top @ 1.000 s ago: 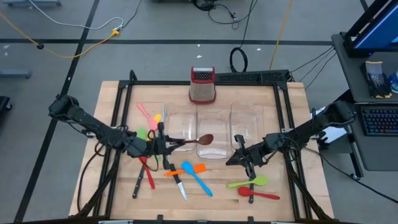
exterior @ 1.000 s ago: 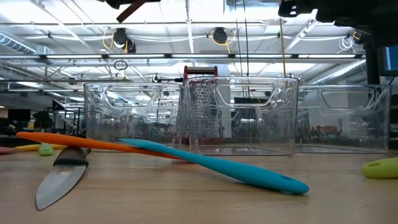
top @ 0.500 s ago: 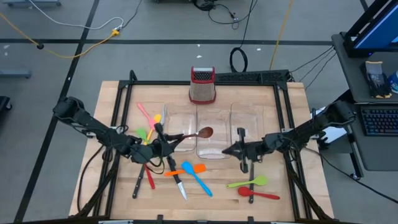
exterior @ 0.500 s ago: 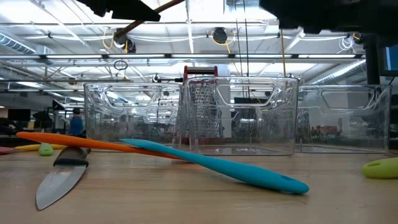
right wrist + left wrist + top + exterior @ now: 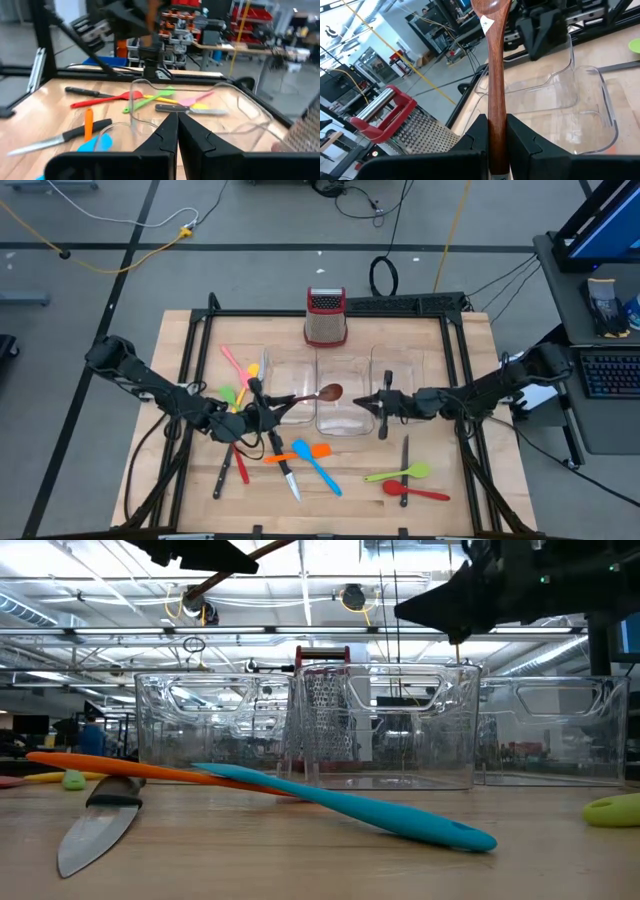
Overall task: Pick & Place Kitchen Items
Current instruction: Put the wooden serving spoon into the right transparent bin
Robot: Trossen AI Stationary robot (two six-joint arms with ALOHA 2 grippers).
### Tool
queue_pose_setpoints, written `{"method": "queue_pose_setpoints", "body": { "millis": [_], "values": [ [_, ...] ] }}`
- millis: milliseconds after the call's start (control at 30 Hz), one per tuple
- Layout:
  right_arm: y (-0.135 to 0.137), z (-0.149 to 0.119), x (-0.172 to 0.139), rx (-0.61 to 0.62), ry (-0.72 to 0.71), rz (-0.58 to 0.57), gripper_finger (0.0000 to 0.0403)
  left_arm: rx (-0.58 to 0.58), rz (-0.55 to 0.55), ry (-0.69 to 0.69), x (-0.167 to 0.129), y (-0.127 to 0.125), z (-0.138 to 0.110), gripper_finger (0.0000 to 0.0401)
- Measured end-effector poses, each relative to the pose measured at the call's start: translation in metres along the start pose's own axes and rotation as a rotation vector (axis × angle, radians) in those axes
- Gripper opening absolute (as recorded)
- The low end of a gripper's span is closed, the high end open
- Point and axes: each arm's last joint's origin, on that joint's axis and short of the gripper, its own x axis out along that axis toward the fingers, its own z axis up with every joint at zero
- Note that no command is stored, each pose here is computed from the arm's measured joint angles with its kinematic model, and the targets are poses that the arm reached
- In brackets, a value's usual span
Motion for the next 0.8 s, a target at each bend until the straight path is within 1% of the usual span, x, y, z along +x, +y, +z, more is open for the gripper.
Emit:
{"method": "queue_pose_setpoints", "body": {
  "millis": [100,200,267,500,700,800],
  "values": [
    [-0.0055,-0.0001,0.0017,0.015,0.000,-0.025,0.0004,-0.003,0.000,0.000,0.0000,0.0000,0.0000,0.0027],
    [-0.0081,-0.0002,0.0025,-0.020,0.001,-0.038,0.0004,-0.004,0.000,0.000,0.0000,0.0000,0.0000,0.0027],
    [-0.0083,-0.0002,0.0026,-0.041,0.002,-0.038,0.0004,-0.004,0.000,0.000,0.0000,0.0000,0.0000,0.0027],
    [-0.0083,-0.0002,0.0026,-0.043,0.002,-0.037,0.0004,-0.006,0.000,0.000,0.0000,0.0000,0.0000,0.0027],
    [-0.0083,-0.0002,0.0026,0.013,0.001,-0.036,0.0004,-0.019,0.000,0.000,0.0000,0.0000,0.0000,0.0027],
    [-0.0083,0.0001,0.0026,0.019,-0.002,-0.036,0.0004,-0.020,0.000,0.000,0.0000,0.0000,0.0000,0.0027]
  ]
}}
